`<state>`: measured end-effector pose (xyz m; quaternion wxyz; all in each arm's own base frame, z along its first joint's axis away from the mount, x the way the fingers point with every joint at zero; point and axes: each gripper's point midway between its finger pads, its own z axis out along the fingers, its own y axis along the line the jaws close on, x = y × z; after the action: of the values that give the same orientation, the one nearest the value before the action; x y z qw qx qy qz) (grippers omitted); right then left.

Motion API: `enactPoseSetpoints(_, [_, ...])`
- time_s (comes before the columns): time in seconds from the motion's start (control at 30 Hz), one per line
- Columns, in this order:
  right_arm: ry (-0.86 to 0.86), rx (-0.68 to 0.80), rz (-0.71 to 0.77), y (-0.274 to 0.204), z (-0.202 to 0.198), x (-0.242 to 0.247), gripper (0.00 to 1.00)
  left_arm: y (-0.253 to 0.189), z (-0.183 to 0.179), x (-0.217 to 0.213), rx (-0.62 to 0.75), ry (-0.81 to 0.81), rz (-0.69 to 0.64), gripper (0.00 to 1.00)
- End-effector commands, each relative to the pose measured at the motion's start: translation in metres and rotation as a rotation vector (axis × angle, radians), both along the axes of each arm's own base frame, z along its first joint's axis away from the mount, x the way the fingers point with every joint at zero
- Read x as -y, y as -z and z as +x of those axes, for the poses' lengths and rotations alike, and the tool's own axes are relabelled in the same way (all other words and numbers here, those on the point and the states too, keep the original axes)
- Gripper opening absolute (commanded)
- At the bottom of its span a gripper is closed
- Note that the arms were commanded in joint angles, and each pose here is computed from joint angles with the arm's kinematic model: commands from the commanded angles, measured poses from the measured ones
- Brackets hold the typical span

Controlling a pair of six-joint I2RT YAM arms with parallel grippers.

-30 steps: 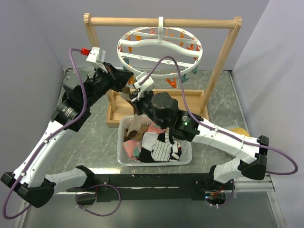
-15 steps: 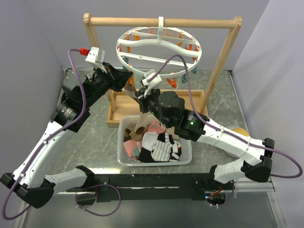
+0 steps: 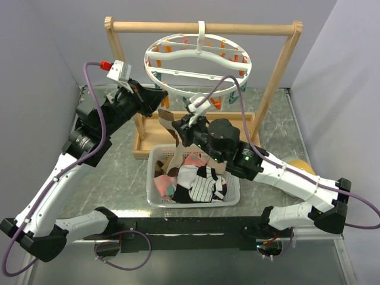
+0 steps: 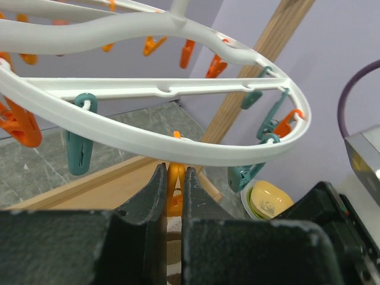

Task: Clip the socks to the hanger
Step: Clamp the sock onto the hanger.

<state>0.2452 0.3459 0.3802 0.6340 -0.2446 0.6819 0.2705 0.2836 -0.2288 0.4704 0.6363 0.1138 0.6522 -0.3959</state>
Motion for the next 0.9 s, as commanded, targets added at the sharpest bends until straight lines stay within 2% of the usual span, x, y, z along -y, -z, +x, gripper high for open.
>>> enactPoseSetpoints(0.0, [-0.156,0.015,0.268,-0.047,-0.024,0.006,0.0,-0.017,-0.026,0.003,0.088,0.101,-0.015,0.01])
enactPoseSetpoints(0.07, [-0.219,0.015,0.358,-0.061,-0.029,0.012,0.0,-0.015,-0.03,0.004,0.09,0.123,-0.006,0.01])
enactPoseSetpoints(0.37, [-0.398,-0.046,0.451,-0.063,-0.037,0.011,0.0,-0.017,-0.04,0.011,0.09,0.196,-0.012,0.01])
enactPoseSetpoints(0.67, [-0.413,-0.074,0.466,-0.062,-0.033,0.013,0.0,-0.016,-0.045,0.014,0.079,0.234,-0.023,0.01])
enactPoseSetpoints(0.87, [-0.31,-0.097,0.431,-0.049,-0.016,0.014,0.0,-0.017,-0.044,0.014,0.065,0.233,-0.036,0.01])
